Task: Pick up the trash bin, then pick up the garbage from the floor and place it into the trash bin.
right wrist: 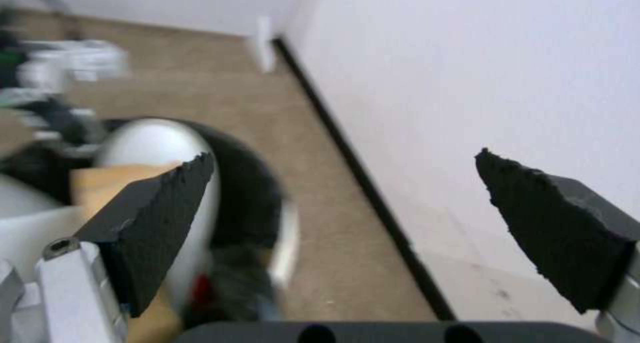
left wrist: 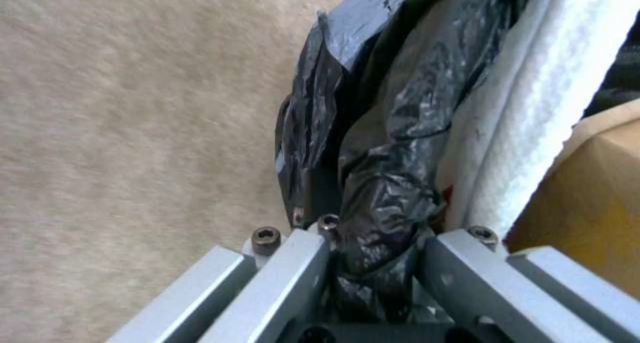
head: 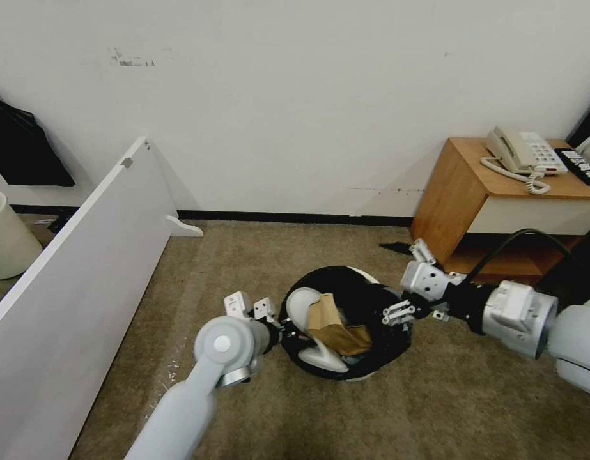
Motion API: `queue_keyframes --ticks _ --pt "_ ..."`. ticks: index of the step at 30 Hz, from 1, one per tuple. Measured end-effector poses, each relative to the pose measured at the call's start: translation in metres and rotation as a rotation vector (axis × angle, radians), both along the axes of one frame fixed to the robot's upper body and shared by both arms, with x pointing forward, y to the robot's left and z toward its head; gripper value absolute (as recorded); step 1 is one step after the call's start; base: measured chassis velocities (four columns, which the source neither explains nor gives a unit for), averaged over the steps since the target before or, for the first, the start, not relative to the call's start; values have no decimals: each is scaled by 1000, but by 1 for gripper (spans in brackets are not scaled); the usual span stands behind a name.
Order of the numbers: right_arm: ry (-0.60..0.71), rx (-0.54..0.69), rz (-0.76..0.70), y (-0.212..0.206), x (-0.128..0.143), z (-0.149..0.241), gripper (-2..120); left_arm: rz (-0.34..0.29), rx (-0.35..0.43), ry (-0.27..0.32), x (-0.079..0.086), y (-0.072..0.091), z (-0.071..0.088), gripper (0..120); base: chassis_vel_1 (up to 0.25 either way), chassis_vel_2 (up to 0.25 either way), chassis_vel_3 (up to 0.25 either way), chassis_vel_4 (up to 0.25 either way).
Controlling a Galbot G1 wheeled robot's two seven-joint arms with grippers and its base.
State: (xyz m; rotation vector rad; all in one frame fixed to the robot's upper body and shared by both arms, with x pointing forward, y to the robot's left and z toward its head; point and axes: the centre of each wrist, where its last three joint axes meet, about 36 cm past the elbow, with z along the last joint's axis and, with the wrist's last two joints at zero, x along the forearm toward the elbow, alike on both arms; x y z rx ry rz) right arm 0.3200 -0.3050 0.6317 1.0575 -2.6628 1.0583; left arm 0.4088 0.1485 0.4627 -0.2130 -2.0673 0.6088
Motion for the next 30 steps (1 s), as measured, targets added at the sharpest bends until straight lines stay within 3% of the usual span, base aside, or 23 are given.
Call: queue_keyframes --ticks 5,10,19,30 --pt "-105 49 -96 -25 -6 -11 100 19 7 -24 -10 18 5 0 0 0 0 0" --pt "-200 150 -242 -54 -35 -37 100 24 4 -36 -24 29 21 0 0 0 0 0" --pt "-384 186 -361 -63 -81 -64 100 -6 -13 -45 -32 23 32 0 0 0 0 0" --pt "-479 254 -571 -61 -113 -112 100 11 -22 -57 -43 26 38 0 0 0 0 0"
